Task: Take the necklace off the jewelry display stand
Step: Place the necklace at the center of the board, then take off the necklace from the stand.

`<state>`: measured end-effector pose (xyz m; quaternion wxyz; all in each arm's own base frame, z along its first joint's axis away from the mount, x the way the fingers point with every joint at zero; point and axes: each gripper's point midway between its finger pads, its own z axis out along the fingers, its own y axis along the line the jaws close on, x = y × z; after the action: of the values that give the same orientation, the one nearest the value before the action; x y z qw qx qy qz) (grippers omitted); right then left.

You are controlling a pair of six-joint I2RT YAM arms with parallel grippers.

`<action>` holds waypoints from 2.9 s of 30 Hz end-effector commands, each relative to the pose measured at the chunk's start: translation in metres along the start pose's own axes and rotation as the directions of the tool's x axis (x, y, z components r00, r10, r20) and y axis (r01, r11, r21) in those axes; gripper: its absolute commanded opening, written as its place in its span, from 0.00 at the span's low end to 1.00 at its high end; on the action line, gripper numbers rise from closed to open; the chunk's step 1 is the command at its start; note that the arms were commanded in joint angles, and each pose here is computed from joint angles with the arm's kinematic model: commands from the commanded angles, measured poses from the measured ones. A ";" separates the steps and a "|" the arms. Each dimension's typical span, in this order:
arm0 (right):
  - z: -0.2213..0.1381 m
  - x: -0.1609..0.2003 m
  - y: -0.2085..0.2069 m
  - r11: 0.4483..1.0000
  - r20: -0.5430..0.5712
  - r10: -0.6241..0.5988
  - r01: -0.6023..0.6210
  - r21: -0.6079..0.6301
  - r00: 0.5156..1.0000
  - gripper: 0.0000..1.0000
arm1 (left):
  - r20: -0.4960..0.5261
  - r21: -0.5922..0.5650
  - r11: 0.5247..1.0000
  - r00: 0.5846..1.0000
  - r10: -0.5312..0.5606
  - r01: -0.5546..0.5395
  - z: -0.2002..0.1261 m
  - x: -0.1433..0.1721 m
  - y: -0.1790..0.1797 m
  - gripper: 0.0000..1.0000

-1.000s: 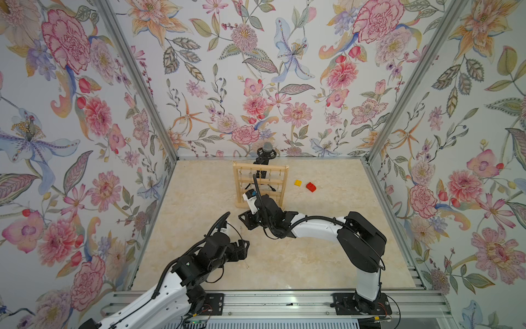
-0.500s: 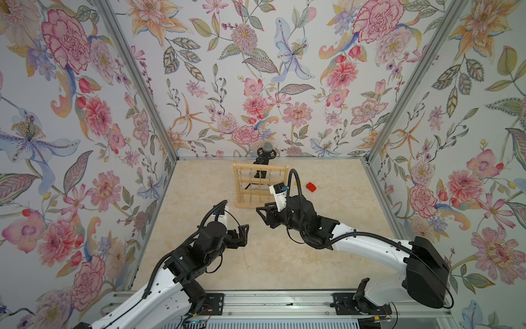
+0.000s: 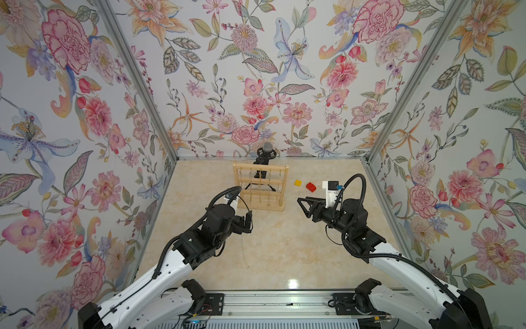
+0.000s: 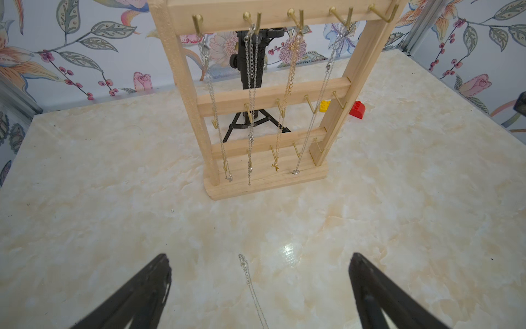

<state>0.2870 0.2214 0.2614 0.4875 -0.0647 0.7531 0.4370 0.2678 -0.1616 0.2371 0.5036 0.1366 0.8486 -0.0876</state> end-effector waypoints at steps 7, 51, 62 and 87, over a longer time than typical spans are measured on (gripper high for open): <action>-0.015 -0.012 0.018 0.989 -0.018 0.006 -0.009 -0.149 1.000 0.57 | 0.002 0.066 0.997 0.999 0.039 -0.039 0.024 0.007 0.007 0.99; 0.150 -0.009 0.039 0.961 -0.073 -0.222 0.231 0.152 0.972 0.31 | 0.035 0.086 0.996 0.999 0.032 -0.035 0.011 0.007 0.013 0.99; 0.161 -0.010 0.034 0.953 -0.076 -0.238 0.248 0.173 0.968 0.25 | 0.036 0.094 0.995 0.999 0.033 -0.036 0.011 0.006 0.012 0.99; 0.163 -0.016 0.035 0.940 -0.078 -0.275 0.285 0.188 0.958 0.15 | 0.037 0.100 0.994 0.999 0.033 -0.036 0.010 0.006 0.011 0.99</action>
<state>0.3835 0.3521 0.2616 0.5179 -0.1315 0.7935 0.2914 0.2773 -0.1545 0.2266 0.5106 0.1697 0.8340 -0.1222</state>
